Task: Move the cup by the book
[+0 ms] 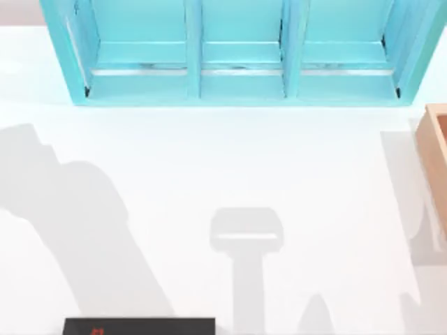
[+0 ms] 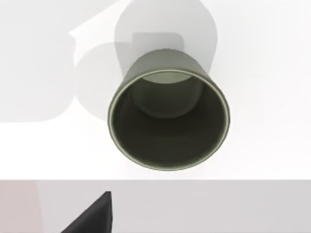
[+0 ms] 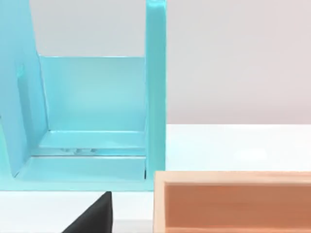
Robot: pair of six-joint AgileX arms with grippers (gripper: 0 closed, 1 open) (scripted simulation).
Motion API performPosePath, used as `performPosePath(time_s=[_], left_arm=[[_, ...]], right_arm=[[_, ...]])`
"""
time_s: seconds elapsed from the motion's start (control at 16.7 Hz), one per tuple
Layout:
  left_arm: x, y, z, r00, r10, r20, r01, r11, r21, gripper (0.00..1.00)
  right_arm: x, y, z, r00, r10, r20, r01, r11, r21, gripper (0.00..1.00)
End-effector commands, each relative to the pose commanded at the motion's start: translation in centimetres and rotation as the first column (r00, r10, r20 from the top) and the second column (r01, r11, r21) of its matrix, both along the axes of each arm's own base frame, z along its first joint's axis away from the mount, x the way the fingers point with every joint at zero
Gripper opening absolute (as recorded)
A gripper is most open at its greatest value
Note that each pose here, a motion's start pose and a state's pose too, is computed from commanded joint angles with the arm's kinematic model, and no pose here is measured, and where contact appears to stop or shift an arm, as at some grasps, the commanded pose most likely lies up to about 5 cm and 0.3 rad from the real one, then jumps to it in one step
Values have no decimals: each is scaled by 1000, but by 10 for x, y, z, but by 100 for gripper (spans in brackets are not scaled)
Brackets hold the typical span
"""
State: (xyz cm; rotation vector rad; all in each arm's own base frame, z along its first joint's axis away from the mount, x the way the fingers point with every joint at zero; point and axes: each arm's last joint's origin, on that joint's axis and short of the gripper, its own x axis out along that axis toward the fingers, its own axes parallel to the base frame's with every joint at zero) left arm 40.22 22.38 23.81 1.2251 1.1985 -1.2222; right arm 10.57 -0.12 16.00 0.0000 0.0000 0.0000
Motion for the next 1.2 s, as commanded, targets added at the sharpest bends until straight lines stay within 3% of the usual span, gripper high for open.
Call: performPosePath(time_s=[0.3,0.84,1.14,1.2], left_arm=[[2,-1,-9,1000,-1,1,1,1000,1,100],[1,0,-97,1000,0,0,0,1000,0,100],[0,0,-100,1000,0,0,0,1000,0,100],[0,0,-100,1000,0,0,0,1000,0,92]], right_arm=[[0,0,0,1000,0,0,0,1000,0,100],[0,0,0,1000,0,0,0,1000,0,100],[0,0,0,1000,0,0,0,1000,0,100],[0,0,0,1000,0,0,0,1000,0,100]])
